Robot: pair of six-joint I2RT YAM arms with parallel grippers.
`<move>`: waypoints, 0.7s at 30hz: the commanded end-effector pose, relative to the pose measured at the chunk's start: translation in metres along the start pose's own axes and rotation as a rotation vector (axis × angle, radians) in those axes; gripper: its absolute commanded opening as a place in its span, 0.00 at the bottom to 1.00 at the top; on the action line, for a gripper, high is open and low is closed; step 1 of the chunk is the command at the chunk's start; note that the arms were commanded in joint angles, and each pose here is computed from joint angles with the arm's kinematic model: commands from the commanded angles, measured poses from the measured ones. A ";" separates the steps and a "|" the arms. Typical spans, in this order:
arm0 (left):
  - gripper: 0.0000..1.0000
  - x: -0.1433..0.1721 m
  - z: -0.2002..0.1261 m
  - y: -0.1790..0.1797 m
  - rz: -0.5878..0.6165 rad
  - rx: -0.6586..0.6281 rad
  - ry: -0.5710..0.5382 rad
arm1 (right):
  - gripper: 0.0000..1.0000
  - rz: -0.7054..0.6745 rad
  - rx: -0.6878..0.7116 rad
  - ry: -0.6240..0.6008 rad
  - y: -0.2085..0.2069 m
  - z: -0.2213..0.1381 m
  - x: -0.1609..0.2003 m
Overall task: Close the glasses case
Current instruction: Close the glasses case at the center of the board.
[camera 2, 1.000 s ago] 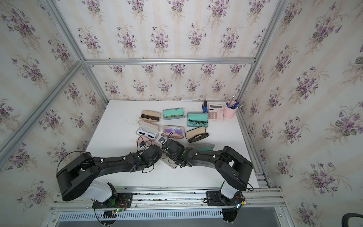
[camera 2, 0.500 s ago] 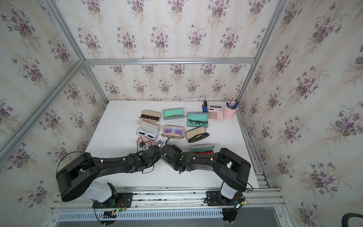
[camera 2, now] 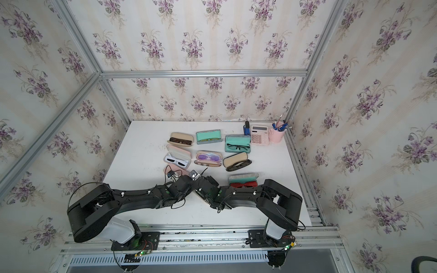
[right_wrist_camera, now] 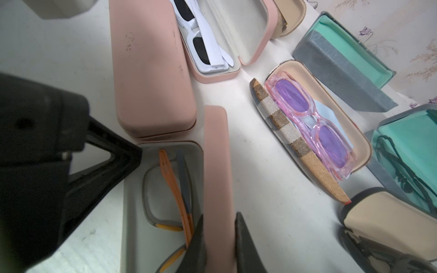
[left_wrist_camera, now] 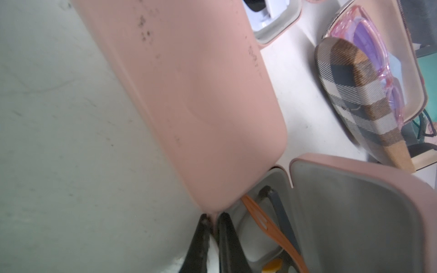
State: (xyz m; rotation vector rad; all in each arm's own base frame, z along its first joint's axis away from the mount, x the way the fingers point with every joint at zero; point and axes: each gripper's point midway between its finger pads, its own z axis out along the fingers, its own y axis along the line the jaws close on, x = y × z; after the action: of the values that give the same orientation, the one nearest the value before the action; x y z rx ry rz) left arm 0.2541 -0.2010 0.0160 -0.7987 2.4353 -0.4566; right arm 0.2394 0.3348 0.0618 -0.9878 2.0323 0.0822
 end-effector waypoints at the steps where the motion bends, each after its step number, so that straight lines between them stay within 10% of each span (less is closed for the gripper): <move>1: 0.00 0.042 -0.003 0.016 0.036 -0.045 0.215 | 0.00 0.144 -0.245 0.056 0.050 -0.003 0.015; 21: 0.00 0.043 -0.002 0.016 0.034 -0.043 0.216 | 0.00 0.156 -0.304 0.041 0.085 -0.010 0.019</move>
State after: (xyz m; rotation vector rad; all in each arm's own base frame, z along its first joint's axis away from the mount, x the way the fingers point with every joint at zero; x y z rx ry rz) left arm 0.2536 -0.2005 0.0142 -0.7994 2.4283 -0.4588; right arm 0.2296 0.3399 0.0596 -0.8722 2.0314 0.0944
